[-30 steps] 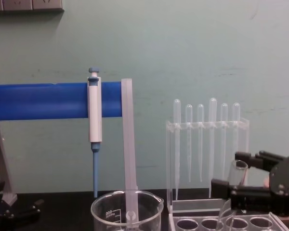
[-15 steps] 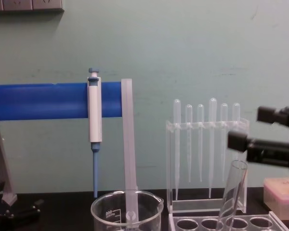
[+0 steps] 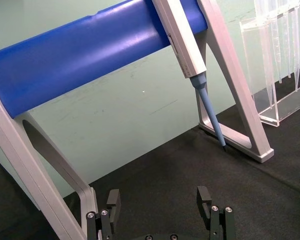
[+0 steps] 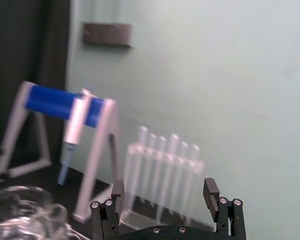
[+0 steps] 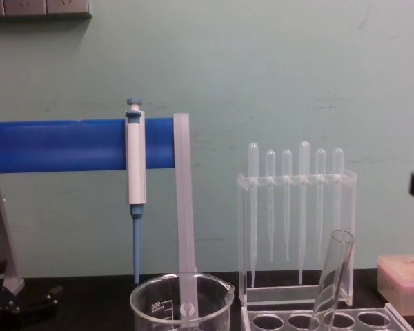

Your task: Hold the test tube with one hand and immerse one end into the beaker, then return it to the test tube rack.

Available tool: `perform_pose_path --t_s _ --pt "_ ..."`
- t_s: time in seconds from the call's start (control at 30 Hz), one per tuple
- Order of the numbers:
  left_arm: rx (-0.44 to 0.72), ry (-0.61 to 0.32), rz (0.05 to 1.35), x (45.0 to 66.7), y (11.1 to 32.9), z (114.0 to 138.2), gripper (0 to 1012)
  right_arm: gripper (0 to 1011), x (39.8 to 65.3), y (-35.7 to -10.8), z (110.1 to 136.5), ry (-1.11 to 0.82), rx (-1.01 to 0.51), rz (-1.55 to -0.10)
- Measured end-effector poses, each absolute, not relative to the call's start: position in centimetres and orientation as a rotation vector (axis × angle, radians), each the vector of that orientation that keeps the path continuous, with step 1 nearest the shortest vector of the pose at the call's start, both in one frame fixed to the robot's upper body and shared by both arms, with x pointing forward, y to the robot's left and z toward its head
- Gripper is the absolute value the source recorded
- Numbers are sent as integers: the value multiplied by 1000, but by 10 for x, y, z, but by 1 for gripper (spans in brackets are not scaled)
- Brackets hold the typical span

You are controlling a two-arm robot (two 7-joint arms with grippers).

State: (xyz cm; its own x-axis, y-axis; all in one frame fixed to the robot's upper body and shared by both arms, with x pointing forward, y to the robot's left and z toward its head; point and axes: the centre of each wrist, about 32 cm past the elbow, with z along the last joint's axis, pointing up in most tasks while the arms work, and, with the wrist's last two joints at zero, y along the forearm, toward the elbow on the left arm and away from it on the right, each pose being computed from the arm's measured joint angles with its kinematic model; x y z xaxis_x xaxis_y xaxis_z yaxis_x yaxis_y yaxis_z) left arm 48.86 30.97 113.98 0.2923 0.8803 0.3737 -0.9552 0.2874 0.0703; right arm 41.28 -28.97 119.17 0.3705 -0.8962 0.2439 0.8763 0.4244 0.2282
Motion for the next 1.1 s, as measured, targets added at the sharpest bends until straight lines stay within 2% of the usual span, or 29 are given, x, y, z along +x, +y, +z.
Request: perform_pose_path --t_s 0.2,0.43,1.1 --pt "305 -285 1248 489 310 1140 1000 1003 414 -286 1175 -197 -15 -1260" --pt "304 -285 1248 489 310 1140 1000 1003 425 -278 1166 -89 -72 -1275" --pt "305 -285 1248 489 310 1140 1000 1003 425 -278 1166 -89 -72 -1266"
